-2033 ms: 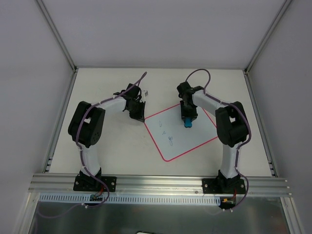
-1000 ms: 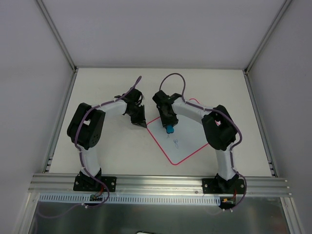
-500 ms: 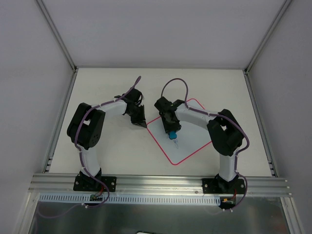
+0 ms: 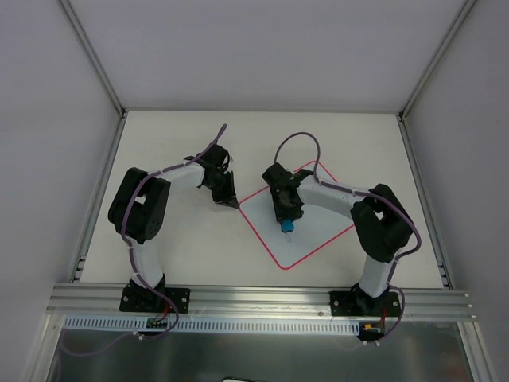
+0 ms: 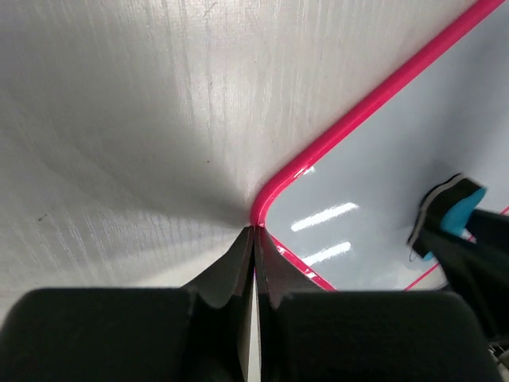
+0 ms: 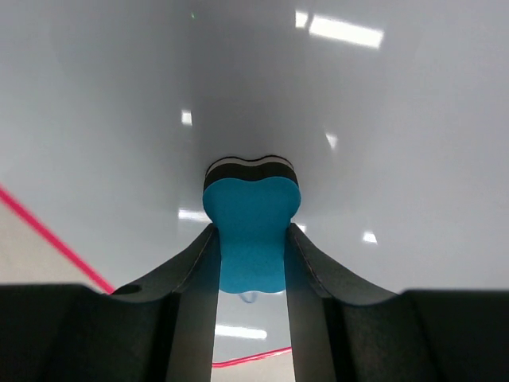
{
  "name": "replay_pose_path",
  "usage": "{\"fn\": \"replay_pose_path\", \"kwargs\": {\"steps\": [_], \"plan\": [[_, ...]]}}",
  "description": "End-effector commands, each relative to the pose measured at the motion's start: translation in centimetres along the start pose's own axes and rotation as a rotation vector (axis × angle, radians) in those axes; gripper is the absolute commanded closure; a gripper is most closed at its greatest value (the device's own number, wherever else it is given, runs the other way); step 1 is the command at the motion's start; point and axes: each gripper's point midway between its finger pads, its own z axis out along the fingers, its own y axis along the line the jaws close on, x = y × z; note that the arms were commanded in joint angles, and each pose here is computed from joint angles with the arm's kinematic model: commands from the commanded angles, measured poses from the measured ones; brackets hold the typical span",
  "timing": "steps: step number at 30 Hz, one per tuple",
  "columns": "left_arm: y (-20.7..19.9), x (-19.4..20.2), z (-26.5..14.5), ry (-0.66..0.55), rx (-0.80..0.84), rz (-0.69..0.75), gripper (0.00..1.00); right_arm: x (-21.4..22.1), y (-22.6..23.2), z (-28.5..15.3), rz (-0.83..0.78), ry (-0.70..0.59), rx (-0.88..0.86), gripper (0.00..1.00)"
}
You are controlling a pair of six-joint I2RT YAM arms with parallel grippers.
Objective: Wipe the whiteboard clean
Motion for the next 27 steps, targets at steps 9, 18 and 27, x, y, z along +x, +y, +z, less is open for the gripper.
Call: {"fn": "replay_pose_path", "kwargs": {"steps": [9, 18, 27], "plan": [[5.0, 1.2, -0.4, 0.029, -0.156, -0.063, 1.00, 5.4, -6.5, 0.1, 0.051, 0.075, 0.139, 1.00], [2.8, 0.7, -1.5, 0.012, -0.081, 0.000, 0.96, 5.5, -0.7, 1.0, -0.060, 0.090, 0.050, 1.00], [2.7, 1.4, -1.3, 0.030, -0.079, 0.058, 0.53, 3.7, -1.6, 1.3, -0.069, 0.063, 0.076, 1.00]]}}
